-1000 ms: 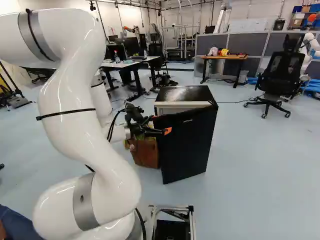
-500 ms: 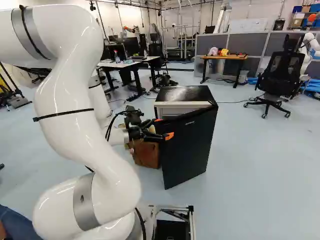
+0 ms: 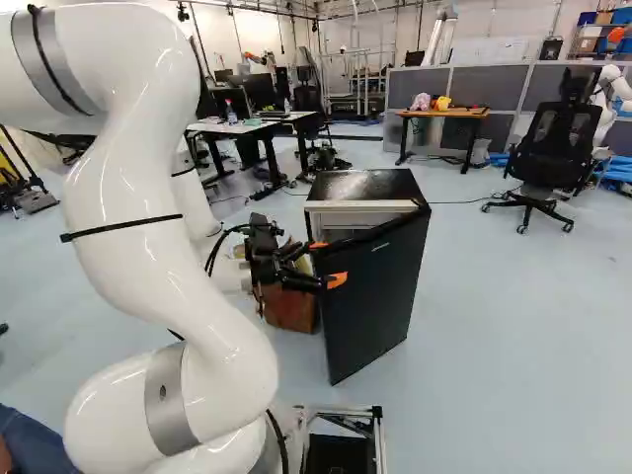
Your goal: Grab a drink from the fridge
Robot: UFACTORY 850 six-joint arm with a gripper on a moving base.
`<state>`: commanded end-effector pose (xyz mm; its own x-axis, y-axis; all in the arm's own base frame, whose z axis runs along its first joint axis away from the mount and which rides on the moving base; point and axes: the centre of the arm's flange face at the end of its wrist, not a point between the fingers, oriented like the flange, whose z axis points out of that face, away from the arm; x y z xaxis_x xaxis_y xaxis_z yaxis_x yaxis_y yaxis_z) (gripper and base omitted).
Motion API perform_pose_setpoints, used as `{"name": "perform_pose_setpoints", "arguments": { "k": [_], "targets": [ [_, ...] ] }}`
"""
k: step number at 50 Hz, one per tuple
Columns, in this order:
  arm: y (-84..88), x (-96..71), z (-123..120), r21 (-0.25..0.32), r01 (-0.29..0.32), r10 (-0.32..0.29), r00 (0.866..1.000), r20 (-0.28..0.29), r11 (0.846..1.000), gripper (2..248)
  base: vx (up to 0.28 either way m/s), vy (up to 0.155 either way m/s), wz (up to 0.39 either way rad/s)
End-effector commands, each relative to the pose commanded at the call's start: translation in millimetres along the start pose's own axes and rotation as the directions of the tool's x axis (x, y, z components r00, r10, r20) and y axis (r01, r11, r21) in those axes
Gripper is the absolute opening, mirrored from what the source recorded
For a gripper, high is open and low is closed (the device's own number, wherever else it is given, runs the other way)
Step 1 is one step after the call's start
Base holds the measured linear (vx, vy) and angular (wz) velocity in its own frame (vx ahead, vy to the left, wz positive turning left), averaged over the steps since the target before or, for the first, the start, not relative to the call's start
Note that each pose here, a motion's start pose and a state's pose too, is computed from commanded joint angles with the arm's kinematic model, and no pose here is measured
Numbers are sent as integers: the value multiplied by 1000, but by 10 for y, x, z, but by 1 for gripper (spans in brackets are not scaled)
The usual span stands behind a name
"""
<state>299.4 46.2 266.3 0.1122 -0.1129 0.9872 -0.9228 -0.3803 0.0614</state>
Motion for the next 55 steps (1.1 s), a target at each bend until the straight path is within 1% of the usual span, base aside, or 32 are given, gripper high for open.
{"name": "perform_pose_setpoints", "arguments": {
  "k": [15,28,36,42,48,55],
  "targets": [
    [78,3,24,-86,-13,13,1000,0,996,247,0,0,0],
    [115,17,77,-178,-34,35,999,0,983,247,0,0,0],
    [135,28,114,-237,-49,50,999,-1,970,247,0,0,0],
    [149,36,142,-281,-60,62,998,-2,958,247,0,0,0],
    [164,46,169,-327,-72,75,997,-4,942,247,0,0,0],
    [179,57,201,-380,-86,91,996,-7,921,247,0,0,0]
  ]
}}
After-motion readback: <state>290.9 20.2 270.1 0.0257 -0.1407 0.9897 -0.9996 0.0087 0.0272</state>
